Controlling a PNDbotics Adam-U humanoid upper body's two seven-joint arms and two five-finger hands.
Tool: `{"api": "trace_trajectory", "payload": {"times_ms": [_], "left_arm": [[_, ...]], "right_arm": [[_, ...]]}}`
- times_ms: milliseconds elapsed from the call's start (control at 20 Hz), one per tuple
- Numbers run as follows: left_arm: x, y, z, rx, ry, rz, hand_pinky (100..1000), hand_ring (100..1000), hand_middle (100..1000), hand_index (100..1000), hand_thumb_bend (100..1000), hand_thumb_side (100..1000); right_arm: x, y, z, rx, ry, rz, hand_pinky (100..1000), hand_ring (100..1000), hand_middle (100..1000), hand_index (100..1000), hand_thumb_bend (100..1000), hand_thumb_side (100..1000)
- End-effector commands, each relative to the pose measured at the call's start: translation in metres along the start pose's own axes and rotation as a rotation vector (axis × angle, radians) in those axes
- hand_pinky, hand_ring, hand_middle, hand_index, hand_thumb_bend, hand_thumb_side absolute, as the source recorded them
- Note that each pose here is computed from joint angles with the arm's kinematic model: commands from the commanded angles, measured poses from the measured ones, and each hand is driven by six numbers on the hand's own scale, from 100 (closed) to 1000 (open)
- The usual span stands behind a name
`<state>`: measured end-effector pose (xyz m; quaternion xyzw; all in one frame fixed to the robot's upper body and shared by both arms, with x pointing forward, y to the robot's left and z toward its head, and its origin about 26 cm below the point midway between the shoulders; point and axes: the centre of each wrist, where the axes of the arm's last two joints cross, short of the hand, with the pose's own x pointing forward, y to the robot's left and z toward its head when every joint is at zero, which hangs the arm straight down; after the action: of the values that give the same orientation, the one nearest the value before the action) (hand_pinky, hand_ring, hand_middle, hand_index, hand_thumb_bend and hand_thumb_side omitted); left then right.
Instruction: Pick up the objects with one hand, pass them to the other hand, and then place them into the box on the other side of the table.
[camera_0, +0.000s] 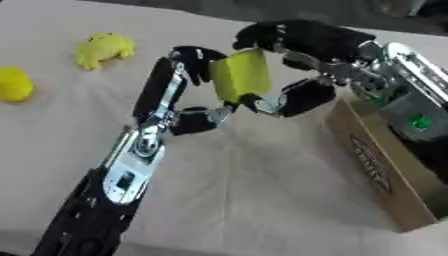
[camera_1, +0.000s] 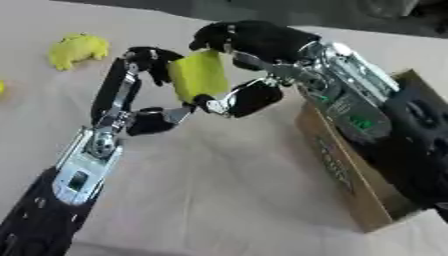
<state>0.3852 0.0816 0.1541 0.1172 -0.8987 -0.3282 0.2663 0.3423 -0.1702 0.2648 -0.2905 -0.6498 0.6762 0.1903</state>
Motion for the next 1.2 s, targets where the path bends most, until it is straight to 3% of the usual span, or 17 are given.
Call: {"api": "trace_trajectory", "payload": {"times_ms": [50,500,1200], "left_arm": [[0.0090,0.0046,-0.0106,0.025,-0.042,0.009,383,427,392,466,181,100],[0.0077,0.0055,-0.0105,0.024,-0.031,0.004,380,425,391,466,183,100],[0.0079,0.0062,-0.0113,0.029,-0.035,0.014,376,422,388,463,176,100]], "right_arm": [[-0.0027,-0.0072,0.0046,-0.004,0.007,0.039,941,899,936,936,293,684],[-0.0052,-0.0062,0.0056,0.012,0.007,0.048,941,904,941,940,290,683],[-0.0071,-0.0083,0.0064,0.020,-0.003,0.101,940,917,944,948,391,717]]}}
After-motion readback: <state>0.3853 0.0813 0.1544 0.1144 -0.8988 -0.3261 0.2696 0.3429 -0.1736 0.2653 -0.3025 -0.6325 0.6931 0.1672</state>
